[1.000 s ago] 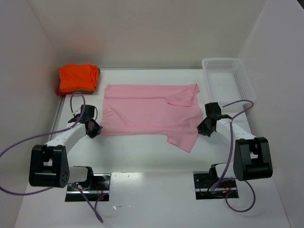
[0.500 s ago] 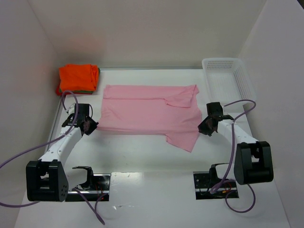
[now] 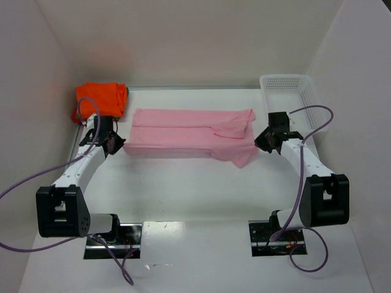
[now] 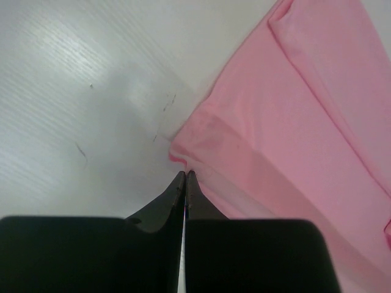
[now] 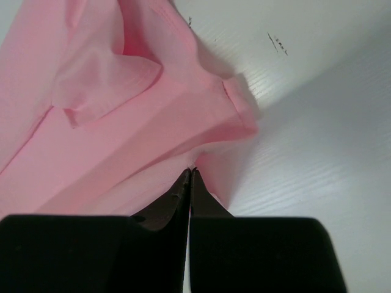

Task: Fold and stack the t-shirts
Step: Fold the other side of the tshirt into a rectangle

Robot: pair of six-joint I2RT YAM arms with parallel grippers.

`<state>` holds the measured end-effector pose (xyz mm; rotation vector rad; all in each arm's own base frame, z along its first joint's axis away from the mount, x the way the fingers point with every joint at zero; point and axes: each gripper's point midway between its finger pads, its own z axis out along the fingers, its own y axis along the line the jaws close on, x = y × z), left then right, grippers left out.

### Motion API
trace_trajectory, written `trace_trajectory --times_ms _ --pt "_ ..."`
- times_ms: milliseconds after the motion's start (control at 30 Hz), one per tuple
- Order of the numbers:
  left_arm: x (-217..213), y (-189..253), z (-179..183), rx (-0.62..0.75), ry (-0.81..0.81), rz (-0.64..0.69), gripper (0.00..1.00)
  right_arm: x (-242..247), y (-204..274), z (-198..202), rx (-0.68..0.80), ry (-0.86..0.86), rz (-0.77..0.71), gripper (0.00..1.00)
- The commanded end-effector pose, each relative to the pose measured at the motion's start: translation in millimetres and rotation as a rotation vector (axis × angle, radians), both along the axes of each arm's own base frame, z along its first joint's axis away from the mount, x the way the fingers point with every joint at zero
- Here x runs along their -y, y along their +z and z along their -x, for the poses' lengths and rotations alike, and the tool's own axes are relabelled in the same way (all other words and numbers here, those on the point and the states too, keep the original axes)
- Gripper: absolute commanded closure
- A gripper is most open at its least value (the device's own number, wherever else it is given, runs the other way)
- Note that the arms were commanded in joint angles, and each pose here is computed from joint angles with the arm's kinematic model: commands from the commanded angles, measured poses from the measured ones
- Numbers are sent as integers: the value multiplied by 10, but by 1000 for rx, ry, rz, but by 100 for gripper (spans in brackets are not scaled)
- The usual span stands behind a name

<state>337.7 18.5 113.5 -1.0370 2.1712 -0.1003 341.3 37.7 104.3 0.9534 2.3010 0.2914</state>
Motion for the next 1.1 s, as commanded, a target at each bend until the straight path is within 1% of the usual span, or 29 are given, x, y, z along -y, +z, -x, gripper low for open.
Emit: trace_trajectory --times_ms 0,67,133,267,300,400,600,733,867,900,933,1000,1067 --pt "-130 93 -376 58 7 -48 100 141 119 -330 72 -21 39 100" --pt "-138 67 -471 53 -1 -55 100 139 113 -402 74 -21 39 100" --pt "-123 -30 -762 46 -20 -47 100 210 69 -614 80 -31 46 100" --pt "-154 -128 -960 38 -18 -39 100 192 47 -816 86 -25 39 100" --pt "-198 -126 -983 37 -16 -45 100 191 102 -887 106 -26 38 100" --pt "-240 -107 -1155 57 -20 -44 100 174 57 -970 102 -19 32 100" --pt "-227 -213 -1334 46 -58 -27 100 174 32 -1169 112 -13 38 100" --pt "-209 -254 -1461 53 -84 -26 100 157 -114 -1249 87 -6 31 100" --pt "-245 -293 -1581 63 -114 -39 100 143 -88 -1364 117 6 30 100" --pt "-244 -366 -1576 48 -114 -37 100 142 -94 -1388 118 6 30 100" --pt "-251 -320 -1608 58 -121 -45 100 142 -113 -1411 115 6 30 100" --pt "-234 -403 -1635 44 -128 -35 100 144 -125 -1445 114 13 36 100" --pt "-225 -364 -1710 63 -135 -31 100 144 -147 -1471 111 13 36 100"
